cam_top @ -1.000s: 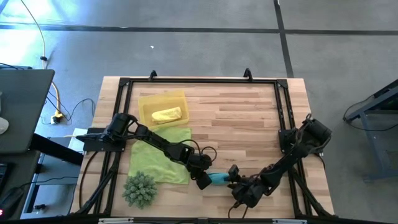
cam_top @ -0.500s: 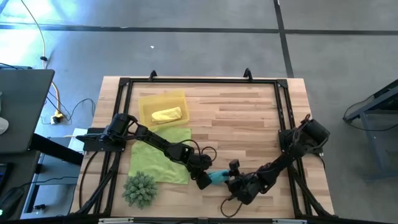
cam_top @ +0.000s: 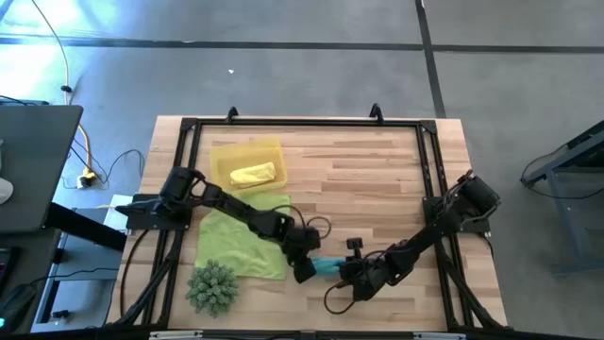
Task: Roll microfiber towels into tight, uniform cylinder then place into a basket
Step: Roll the blue microfiber towel, then put the blue microfiber towel into the yellow bin, then roll the green microfiber towel
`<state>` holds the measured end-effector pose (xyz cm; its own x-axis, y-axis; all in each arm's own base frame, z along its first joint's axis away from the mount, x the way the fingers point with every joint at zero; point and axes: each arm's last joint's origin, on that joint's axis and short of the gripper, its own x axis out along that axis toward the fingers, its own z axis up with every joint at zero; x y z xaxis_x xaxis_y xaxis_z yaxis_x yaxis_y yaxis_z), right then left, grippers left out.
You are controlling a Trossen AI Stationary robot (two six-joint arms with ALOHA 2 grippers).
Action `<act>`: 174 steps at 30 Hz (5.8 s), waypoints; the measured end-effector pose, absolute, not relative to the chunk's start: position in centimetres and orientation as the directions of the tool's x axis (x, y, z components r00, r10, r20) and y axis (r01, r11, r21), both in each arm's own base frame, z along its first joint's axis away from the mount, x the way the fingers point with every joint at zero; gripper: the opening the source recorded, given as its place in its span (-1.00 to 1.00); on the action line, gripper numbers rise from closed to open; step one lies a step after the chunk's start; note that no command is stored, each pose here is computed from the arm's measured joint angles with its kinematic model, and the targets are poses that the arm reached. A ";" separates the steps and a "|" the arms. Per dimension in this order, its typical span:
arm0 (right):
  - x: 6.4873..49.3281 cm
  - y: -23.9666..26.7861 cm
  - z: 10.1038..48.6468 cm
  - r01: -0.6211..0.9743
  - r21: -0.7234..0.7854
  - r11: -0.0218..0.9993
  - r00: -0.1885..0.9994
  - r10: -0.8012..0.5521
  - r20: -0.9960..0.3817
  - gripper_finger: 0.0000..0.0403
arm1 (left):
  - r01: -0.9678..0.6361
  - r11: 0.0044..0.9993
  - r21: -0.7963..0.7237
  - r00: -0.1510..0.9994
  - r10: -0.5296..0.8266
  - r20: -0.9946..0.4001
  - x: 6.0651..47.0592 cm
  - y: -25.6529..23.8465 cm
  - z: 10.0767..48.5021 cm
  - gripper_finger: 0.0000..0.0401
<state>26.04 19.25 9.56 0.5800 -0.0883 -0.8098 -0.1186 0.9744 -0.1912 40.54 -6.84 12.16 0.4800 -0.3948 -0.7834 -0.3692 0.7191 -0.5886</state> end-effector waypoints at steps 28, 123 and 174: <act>30.0 15.6 10.1 0.104 0.448 0.888 0.477 0.351 -0.806 -0.94 | -0.078 0.990 0.114 0.632 0.137 -0.763 36.2 -14.5 17.9 -0.32; 17.8 5.3 25.4 0.424 -0.351 0.835 0.476 -0.535 -0.698 -0.25 | -0.762 0.495 0.418 0.020 0.663 -0.748 19.9 13.0 19.2 -0.93; 18.2 4.3 25.4 0.460 -0.337 0.821 0.452 -0.543 -0.708 -0.25 | -0.708 0.699 0.096 0.113 0.247 -0.962 26.3 13.0 22.5 0.01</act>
<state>18.22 4.28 25.42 0.4519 -0.5432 -0.7076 0.4604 0.8214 -0.3365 26.31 13.02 22.49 0.1131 0.2471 -0.9624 -0.7082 0.6994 0.0964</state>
